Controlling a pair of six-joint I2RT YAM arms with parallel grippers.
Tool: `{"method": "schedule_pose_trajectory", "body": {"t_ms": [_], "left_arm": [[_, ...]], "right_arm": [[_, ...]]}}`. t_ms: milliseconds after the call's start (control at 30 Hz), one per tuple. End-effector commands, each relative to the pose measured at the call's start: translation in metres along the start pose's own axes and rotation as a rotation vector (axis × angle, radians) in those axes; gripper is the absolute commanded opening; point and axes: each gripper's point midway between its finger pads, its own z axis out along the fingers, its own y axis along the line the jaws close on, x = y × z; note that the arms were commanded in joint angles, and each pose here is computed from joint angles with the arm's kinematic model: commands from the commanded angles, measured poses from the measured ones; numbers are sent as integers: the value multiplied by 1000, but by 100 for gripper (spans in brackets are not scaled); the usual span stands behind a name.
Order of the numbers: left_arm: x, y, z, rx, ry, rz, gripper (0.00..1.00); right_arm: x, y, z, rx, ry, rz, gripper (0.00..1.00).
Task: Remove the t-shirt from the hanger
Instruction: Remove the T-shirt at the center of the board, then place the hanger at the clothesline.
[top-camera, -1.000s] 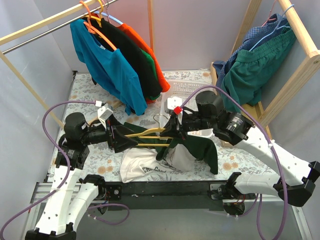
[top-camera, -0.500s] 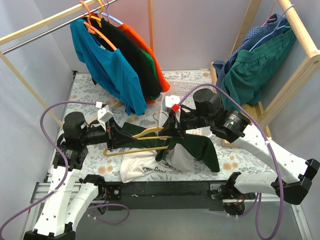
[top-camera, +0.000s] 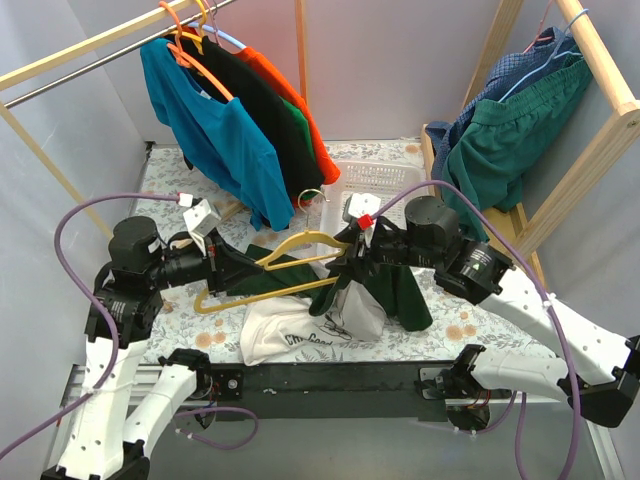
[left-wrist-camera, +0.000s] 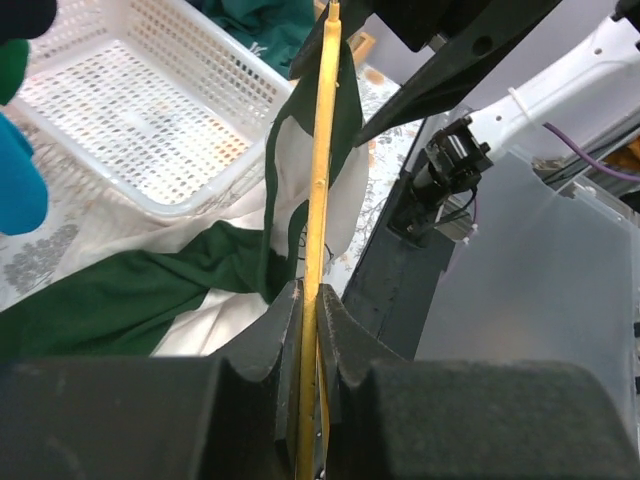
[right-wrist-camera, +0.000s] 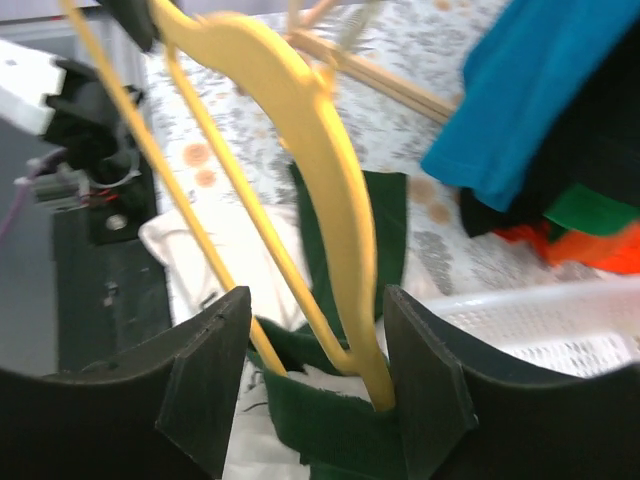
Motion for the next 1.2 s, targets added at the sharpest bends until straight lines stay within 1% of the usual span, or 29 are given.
{"method": "schedule_pose_trajectory", "body": {"t_ms": [0, 33, 100, 167, 200, 300, 367, 467, 500, 567, 667, 733, 833, 867, 1033, 1167], "left_arm": [[-35, 10, -17, -175, -54, 88, 0], [-35, 10, -19, -186, -51, 91, 0], [-34, 10, -24, -212, -50, 111, 0], [-35, 9, -28, -234, -60, 130, 0], [-34, 6, -31, -237, -64, 140, 0], [-37, 4, -39, -276, -70, 167, 0], [-42, -1, -44, -288, -82, 193, 0], [-43, 4, -51, -351, -85, 222, 0], [-42, 10, -56, -396, -78, 230, 0], [-41, 16, -58, -434, -72, 228, 0], [-47, 17, -64, -471, -103, 235, 0], [-55, 14, -72, -501, -142, 262, 0], [-72, -4, -88, -523, -225, 320, 0], [-83, -9, -98, -560, -290, 336, 0], [-117, -34, -137, -656, -490, 379, 0], [-128, -38, -152, -713, -546, 362, 0]], "right_arm": [[15, -27, -17, 217, 0, 37, 63], [27, -29, -17, 244, 18, 48, 63], [33, -40, -26, 324, 16, 52, 63], [48, -49, -32, 391, 48, 69, 63], [52, -57, -38, 446, 57, 71, 63], [65, -71, -50, 541, 81, 82, 63], [74, -79, -55, 576, 102, 91, 64], [88, -86, -59, 625, 128, 143, 64], [92, -87, -61, 638, 122, 162, 64], [92, -91, -63, 655, 98, 183, 64], [90, -88, -62, 617, 81, 194, 64], [89, -87, -60, 608, 83, 200, 64], [90, -86, -56, 594, 85, 210, 64], [88, -86, -55, 587, 77, 210, 64], [90, -81, -47, 544, 72, 216, 63], [90, -77, -40, 516, 62, 247, 63]]}}
